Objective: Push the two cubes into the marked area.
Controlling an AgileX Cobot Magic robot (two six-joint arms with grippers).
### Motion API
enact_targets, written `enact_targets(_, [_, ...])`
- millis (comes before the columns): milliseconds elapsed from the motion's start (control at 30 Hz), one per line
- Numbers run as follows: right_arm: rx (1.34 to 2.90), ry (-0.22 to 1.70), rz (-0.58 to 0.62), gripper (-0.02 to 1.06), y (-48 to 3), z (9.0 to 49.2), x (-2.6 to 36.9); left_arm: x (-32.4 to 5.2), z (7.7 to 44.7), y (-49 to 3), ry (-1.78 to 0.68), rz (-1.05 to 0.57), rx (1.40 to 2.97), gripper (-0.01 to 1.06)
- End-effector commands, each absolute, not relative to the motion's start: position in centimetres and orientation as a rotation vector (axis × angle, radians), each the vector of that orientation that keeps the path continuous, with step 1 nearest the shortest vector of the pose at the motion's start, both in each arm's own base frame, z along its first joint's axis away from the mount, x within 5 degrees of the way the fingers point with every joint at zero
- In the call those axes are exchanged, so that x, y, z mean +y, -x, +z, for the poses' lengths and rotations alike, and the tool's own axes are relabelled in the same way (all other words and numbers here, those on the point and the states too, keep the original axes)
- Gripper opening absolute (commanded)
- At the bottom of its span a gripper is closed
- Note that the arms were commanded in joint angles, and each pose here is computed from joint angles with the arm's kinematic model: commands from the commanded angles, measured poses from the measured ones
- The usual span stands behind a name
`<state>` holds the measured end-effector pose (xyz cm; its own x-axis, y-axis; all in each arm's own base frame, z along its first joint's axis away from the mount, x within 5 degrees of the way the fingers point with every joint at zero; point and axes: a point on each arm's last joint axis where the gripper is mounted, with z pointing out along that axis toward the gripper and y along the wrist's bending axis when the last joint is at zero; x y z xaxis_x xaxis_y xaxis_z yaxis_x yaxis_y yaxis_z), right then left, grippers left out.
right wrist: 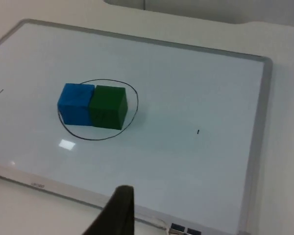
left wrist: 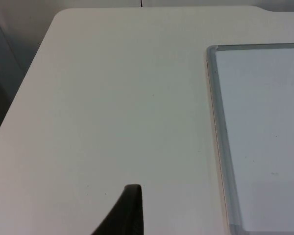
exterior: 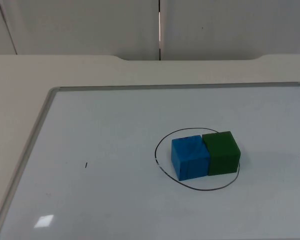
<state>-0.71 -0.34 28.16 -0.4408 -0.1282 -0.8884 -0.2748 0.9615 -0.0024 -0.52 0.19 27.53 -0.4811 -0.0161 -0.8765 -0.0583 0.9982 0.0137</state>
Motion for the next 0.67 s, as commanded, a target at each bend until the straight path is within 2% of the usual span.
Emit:
enact_targets(0, [2.036, 0.251, 0.151, 1.05, 0.69, 28.0, -0.3, 0.25, 27.46, 0.51, 0.054, 0.061, 2.064, 1.05])
enact_targets(633, [2.048, 0.012, 0.005, 1.05, 0.74, 28.0, -0.13, 0.25, 27.46, 0.51, 0.054, 0.061, 2.064, 1.05])
